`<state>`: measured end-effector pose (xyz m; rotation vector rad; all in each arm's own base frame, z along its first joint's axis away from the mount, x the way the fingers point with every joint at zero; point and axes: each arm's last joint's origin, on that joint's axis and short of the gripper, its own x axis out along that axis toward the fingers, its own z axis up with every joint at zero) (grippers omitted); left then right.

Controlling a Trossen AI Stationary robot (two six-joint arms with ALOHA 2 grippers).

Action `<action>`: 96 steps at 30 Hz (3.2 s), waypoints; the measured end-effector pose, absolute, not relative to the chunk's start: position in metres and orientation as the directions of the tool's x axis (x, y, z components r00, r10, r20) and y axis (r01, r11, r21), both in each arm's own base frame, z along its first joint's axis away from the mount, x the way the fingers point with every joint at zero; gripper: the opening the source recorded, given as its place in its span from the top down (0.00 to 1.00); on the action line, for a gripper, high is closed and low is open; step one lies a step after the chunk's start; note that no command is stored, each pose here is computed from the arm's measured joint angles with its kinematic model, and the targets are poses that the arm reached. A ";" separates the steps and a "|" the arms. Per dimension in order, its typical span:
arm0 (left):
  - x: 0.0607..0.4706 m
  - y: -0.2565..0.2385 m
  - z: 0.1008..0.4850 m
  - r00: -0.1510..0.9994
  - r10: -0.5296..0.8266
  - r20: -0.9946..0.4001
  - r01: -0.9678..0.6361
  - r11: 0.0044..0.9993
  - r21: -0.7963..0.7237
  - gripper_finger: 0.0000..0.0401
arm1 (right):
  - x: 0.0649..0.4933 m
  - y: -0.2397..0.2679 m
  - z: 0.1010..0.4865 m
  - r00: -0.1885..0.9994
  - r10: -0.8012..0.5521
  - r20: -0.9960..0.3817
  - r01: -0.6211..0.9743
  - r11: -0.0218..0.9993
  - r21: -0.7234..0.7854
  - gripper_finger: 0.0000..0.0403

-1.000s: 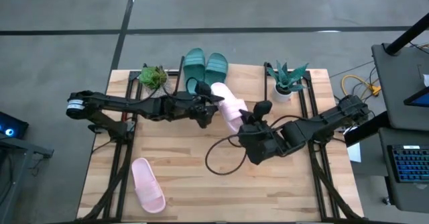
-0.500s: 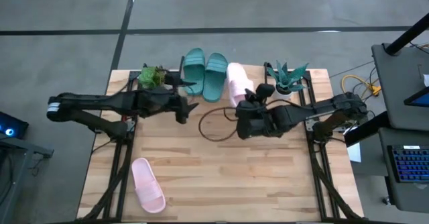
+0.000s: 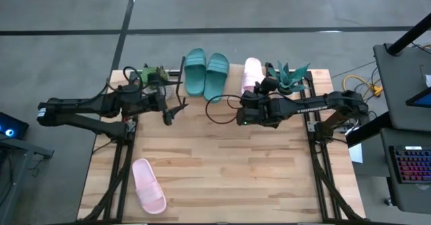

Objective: Pick and place slides into the shelf
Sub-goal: Put the top pink slide on the shelf, then adjust the green slides on the shelf

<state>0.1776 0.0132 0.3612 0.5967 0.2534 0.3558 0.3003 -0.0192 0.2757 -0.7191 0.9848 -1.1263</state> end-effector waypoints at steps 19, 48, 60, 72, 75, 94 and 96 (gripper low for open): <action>0.196 0.013 0.348 0.902 0.397 -0.172 -0.223 0.767 0.601 0.07 | 0.299 -0.036 0.243 0.091 -0.952 -0.291 0.329 0.304 -0.894 0.98; 0.194 0.014 0.347 0.890 0.424 -0.171 -0.240 0.752 0.614 0.07 | 0.306 -0.021 0.293 0.203 -0.822 -0.532 0.349 0.569 -0.745 0.46; 0.195 0.020 0.339 0.848 0.492 -0.199 -0.263 0.716 0.647 0.07 | 0.337 -0.010 0.328 0.528 -0.669 -0.524 0.354 0.734 -0.580 0.46; 0.206 0.040 0.324 0.743 0.617 -0.258 -0.266 0.627 0.733 0.07 | 0.360 -0.045 0.343 0.811 -0.448 -0.377 0.274 0.859 -0.432 0.53; 0.216 0.057 0.319 0.673 0.684 -0.281 -0.252 0.569 0.783 0.07 | 0.360 -0.046 0.342 0.821 -0.423 -0.383 0.260 0.875 -0.409 0.55; 0.279 0.171 0.314 0.395 0.752 -0.528 -0.137 0.617 0.775 0.22 | 0.350 -0.044 0.344 0.797 -0.419 -0.435 0.219 0.872 -0.438 0.58; 0.286 0.177 0.313 0.381 0.757 -0.531 -0.136 0.614 0.777 0.24 | 0.349 -0.044 0.344 0.795 -0.418 -0.439 0.217 0.872 -0.438 0.59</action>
